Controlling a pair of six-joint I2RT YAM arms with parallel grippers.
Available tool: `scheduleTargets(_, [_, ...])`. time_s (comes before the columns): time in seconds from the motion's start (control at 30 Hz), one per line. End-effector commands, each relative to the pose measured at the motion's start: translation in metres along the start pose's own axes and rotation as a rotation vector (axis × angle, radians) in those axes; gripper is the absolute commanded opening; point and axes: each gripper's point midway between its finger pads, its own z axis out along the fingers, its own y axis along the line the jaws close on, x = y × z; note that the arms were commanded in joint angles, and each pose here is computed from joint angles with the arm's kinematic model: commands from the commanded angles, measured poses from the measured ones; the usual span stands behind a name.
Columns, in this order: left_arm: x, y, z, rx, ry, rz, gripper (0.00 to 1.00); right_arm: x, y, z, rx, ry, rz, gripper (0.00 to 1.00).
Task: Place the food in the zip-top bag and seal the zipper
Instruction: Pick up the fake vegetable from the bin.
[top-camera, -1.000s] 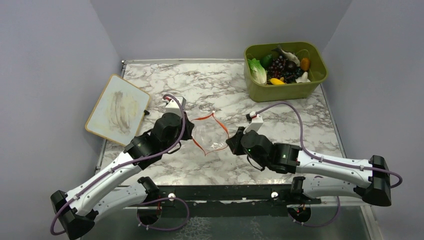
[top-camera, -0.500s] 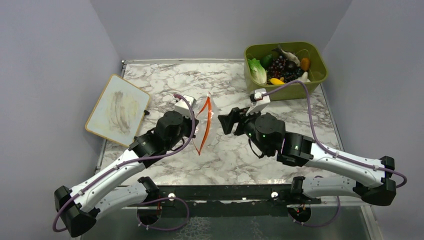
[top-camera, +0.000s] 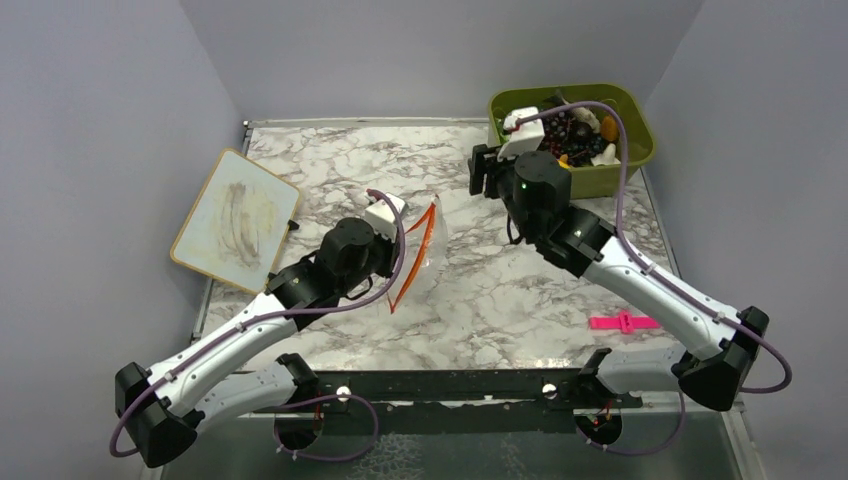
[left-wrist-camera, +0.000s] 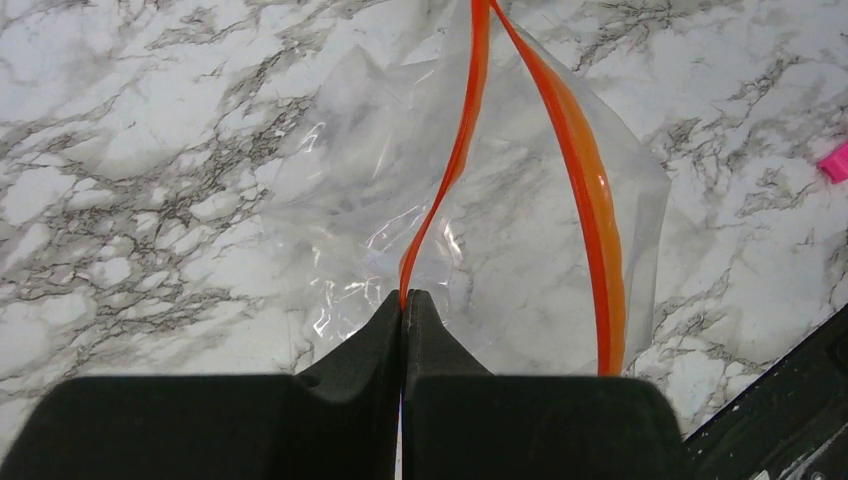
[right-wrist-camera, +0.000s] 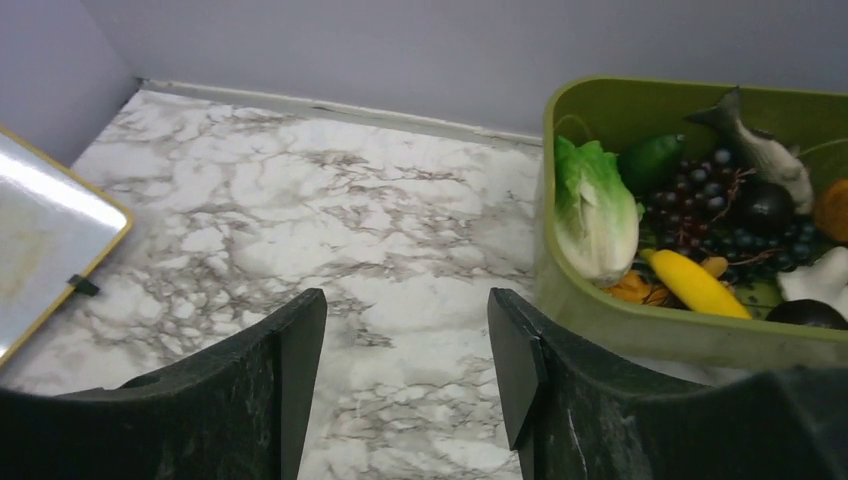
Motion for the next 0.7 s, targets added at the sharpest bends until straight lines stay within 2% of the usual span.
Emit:
scheduleTargets(0.0, [-0.016, -0.002, -0.015, 0.036, -0.047, 0.09, 0.0, -0.012, -0.013, 0.032, -0.025, -0.005, -0.052, 0.58])
scheduleTargets(0.23, [-0.011, -0.003, -0.021, 0.057, -0.078, 0.075, 0.0, 0.015, -0.043, 0.104, -0.053, 0.123, -0.048, 0.5])
scheduleTargets(0.47, [-0.007, -0.004, -0.022, 0.07, -0.08, 0.088, 0.0, 0.05, -0.085, 0.168, -0.084, 0.234, 0.048, 0.41])
scheduleTargets(0.67, [-0.004, -0.007, -0.021, 0.084, -0.067, 0.09, 0.0, 0.079, -0.131, 0.205, -0.076, 0.314, 0.1, 0.37])
